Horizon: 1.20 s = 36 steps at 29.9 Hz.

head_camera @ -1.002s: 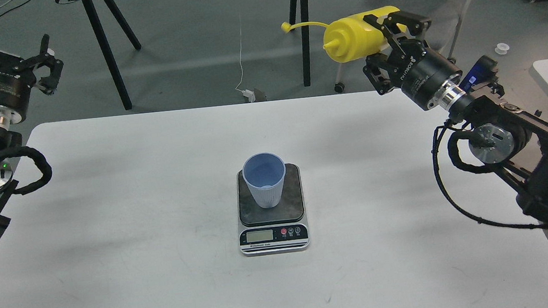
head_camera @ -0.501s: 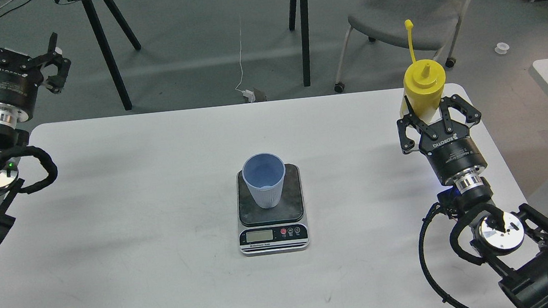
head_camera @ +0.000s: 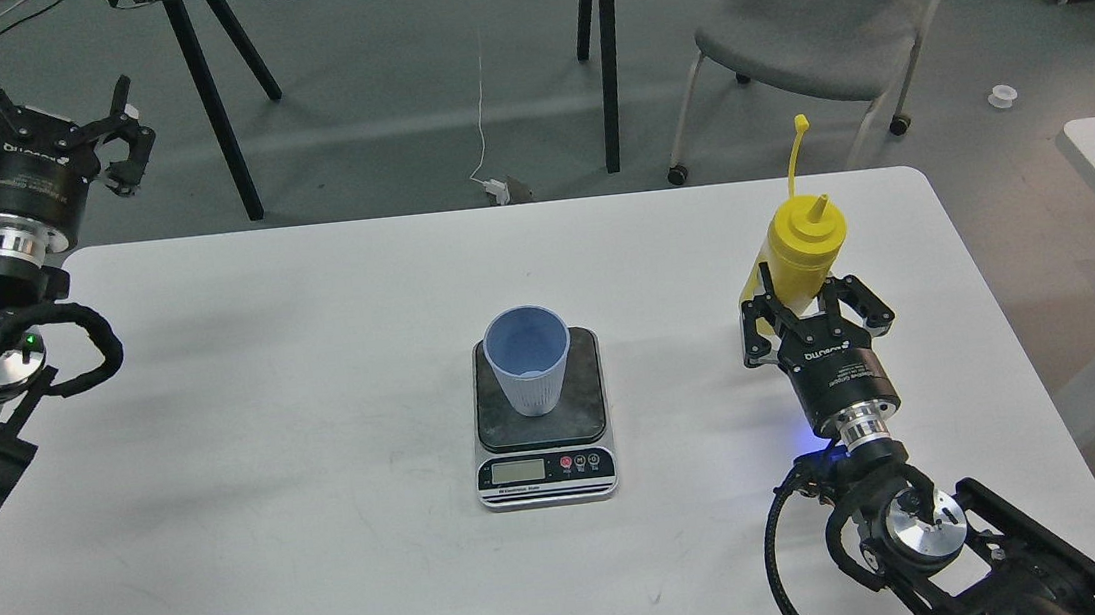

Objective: Pour seasoning into cup on scale with both arms
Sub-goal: 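Lower the bottle onto the table with the right gripper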

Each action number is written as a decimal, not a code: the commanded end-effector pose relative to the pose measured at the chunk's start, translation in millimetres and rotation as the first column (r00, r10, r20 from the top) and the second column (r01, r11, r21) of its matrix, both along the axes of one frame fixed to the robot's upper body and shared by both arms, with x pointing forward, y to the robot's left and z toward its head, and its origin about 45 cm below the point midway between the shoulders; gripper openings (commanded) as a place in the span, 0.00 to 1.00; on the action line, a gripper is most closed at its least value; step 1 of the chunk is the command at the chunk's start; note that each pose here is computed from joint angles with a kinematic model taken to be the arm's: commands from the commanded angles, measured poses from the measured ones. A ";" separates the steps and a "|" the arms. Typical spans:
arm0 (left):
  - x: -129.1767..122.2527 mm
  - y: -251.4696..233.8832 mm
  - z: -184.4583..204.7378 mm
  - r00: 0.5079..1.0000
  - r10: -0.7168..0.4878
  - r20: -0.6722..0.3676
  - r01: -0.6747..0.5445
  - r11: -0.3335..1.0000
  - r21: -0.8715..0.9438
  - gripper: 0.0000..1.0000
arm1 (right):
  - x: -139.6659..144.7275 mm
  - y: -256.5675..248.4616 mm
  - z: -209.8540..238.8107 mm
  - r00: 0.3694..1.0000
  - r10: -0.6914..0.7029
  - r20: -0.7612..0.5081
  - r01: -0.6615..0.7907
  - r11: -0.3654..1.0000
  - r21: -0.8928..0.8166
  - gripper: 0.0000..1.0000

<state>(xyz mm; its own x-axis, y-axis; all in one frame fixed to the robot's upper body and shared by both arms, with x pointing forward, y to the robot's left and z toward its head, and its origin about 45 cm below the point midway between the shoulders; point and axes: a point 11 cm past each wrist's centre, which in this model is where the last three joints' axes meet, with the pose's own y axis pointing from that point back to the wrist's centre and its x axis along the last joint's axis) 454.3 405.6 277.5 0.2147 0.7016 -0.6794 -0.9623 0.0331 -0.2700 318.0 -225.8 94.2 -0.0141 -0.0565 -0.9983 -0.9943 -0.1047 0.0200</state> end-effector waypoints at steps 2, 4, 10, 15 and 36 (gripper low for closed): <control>-0.6 -0.3 -1.9 1.000 0.000 -0.003 0.000 1.000 0.000 0.99 | -14.6 6.0 -23.0 0.998 -0.010 -0.068 0.010 1.000 0.009 0.40; -0.7 0.0 -2.3 1.000 0.000 -0.005 0.000 1.000 0.001 0.99 | -19.2 6.8 -33.0 0.995 -0.010 -0.098 0.010 1.000 0.000 0.40; -0.7 -1.0 -2.7 1.000 -0.003 -0.006 0.003 1.000 0.004 0.99 | -27.8 1.4 -52.8 0.988 -0.014 -0.155 0.008 0.999 -0.040 0.40; 0.1 -2.1 -1.6 1.000 -0.005 -0.004 0.005 1.000 0.004 0.99 | -27.5 2.5 -51.8 0.988 -0.011 -0.152 0.005 0.999 -0.037 0.41; -0.7 0.8 -1.0 1.000 -0.001 -0.004 0.001 1.000 0.007 0.99 | -60.4 11.5 -43.9 0.990 0.018 -0.141 -0.015 1.000 0.027 0.99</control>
